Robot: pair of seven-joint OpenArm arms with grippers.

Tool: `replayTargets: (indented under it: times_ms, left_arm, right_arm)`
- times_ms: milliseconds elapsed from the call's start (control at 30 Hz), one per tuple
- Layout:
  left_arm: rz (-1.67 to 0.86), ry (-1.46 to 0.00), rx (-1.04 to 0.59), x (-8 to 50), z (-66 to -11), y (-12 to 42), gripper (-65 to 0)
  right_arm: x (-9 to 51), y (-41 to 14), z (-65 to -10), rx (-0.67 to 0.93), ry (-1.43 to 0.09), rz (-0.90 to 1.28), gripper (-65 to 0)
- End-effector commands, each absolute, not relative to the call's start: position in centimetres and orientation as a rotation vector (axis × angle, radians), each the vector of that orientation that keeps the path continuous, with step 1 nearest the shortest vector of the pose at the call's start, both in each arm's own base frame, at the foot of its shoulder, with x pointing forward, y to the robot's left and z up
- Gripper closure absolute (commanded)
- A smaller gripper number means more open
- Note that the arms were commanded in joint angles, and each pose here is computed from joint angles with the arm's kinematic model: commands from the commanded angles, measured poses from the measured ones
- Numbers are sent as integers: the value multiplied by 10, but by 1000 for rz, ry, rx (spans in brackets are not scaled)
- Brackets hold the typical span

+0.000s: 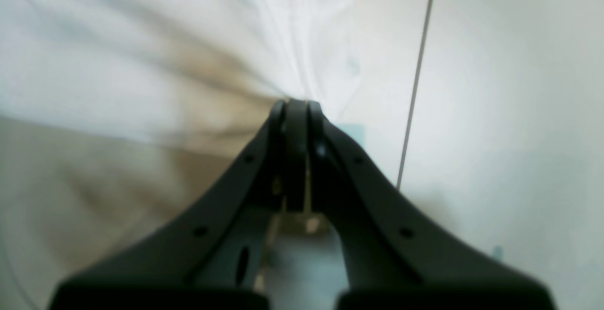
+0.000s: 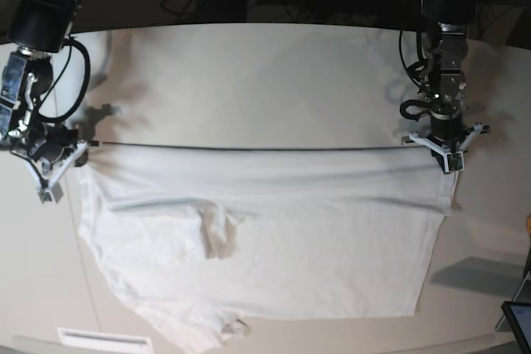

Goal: Fold the T-shirt properly
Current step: 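Pull the folded edge taut by spreading both grippers apart, then drag the taut folded edge toward the robot with both grippers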

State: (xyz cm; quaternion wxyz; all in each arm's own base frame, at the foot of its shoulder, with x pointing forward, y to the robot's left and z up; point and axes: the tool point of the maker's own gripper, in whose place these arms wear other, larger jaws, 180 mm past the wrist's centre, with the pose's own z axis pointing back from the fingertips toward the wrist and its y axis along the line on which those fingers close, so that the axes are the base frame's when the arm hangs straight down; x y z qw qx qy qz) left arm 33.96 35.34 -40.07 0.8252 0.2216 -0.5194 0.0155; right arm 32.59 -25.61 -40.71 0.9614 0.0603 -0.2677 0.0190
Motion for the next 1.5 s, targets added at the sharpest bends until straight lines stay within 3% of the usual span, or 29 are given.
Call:
replayTargets:
  times_ms: [0,267,433,567,667,800,1000,1133,1467]
  left_arm:
    - [43,-1082,501,339,-397,365,0]
    - [37,-1123,484,342,-385,357,0]
    - [16,-1215,456,353,-356,338,0]
    - [-5,-1293,434,358,-331,322,0]
    - [-7,-1326,423,362,-321,316,0]
    - [43,-1303,414,372,-334,317,0]
    - [50,-1272,395,371,-346,311,0]
    - [123,-1163,350,361,-367,312,0]
    - [157,-1133,310,359,-373,314,0]
  right_arm:
    - [334,-273,-394,67,-568,38,0]
    - [342,-279,-339,-36,-701,123,0]
    - [342,-264,-305,-73,-800,194,-71]
    - [341,-228,-300,-35,-849,278,-67]
    - [343,-198,-305,16,-886,348,-16]
    - [340,-166,-343,104,-820,407,0]
    - [339,-168,-369,139,-789,368,0]
    - [338,-171,-374,139,-778,361,0]
    - [355,-173,-364,132,-805,357,0]
